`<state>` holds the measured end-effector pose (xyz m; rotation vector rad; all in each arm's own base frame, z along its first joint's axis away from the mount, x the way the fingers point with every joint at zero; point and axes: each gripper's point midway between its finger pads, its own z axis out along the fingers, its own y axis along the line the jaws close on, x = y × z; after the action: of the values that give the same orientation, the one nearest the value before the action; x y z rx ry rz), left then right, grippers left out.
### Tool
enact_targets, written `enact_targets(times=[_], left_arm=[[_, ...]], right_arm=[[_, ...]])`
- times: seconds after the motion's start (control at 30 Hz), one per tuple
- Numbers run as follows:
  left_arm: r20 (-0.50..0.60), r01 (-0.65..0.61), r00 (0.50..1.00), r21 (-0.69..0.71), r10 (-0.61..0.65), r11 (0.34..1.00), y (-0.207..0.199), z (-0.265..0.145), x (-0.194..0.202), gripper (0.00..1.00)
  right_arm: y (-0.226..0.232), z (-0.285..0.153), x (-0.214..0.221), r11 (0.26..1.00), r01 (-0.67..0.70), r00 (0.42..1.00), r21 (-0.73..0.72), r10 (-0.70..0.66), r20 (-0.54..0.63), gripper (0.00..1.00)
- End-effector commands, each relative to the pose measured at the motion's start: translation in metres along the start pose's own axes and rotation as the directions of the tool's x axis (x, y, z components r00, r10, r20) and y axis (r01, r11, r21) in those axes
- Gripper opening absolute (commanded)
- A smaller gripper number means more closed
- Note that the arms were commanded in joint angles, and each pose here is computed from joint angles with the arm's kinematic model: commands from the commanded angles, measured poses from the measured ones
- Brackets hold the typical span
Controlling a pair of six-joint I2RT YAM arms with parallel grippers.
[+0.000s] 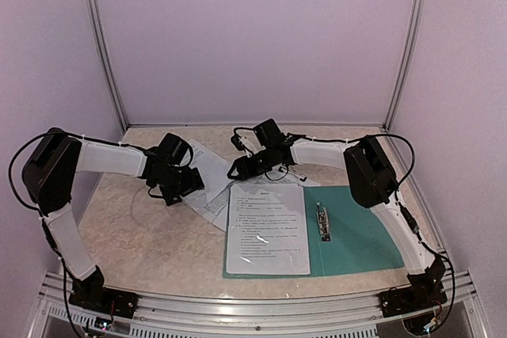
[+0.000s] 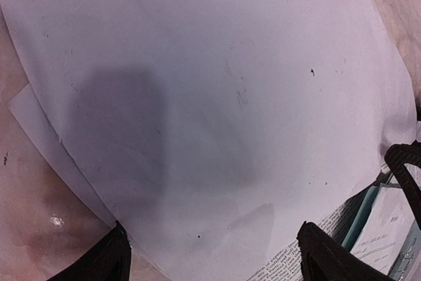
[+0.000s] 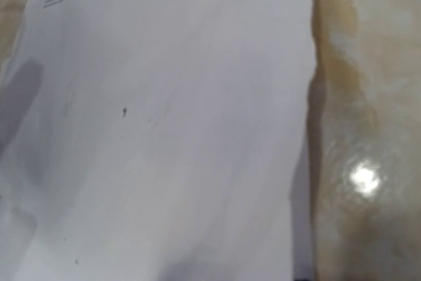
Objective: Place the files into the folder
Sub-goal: Pick up the file from the center of the board.
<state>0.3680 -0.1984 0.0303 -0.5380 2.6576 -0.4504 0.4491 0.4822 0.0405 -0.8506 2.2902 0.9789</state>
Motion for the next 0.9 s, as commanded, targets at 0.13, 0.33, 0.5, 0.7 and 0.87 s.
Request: enact_targets(times=[0.13,0.33,0.5,0.7,0.87], left_arm=[[-0.113,-0.046,0.993,-0.133,0.031,0.99,0.029,0.022,0.045,0.85],[-0.099,-0.058,0.994,-0.153,0.043,0.986,0.031,0.02,0.042,0.85],[-0.086,-0.064,0.995,-0.162,0.05,0.985,0.032,0.015,0.037,0.85],[-0.056,-0.078,0.996,-0.186,0.069,0.98,0.034,0.006,0.027,0.85],[-0.025,-0.083,0.996,-0.203,0.08,0.976,0.037,-0.007,0.016,0.85]], right_arm=[[0.017,0.01,0.023,0.999,-0.011,0.996,-0.042,0.007,-0.084,0.42],[0.025,0.009,0.018,0.998,-0.012,0.997,-0.068,0.006,-0.078,0.33],[0.028,0.008,0.014,0.997,-0.012,0.998,-0.073,0.007,-0.067,0.21],[0.026,0.004,-0.001,0.999,-0.008,1.0,-0.05,0.007,-0.023,0.05],[0.026,0.003,-0.016,0.998,-0.016,1.0,-0.053,0.018,0.025,0.0]])
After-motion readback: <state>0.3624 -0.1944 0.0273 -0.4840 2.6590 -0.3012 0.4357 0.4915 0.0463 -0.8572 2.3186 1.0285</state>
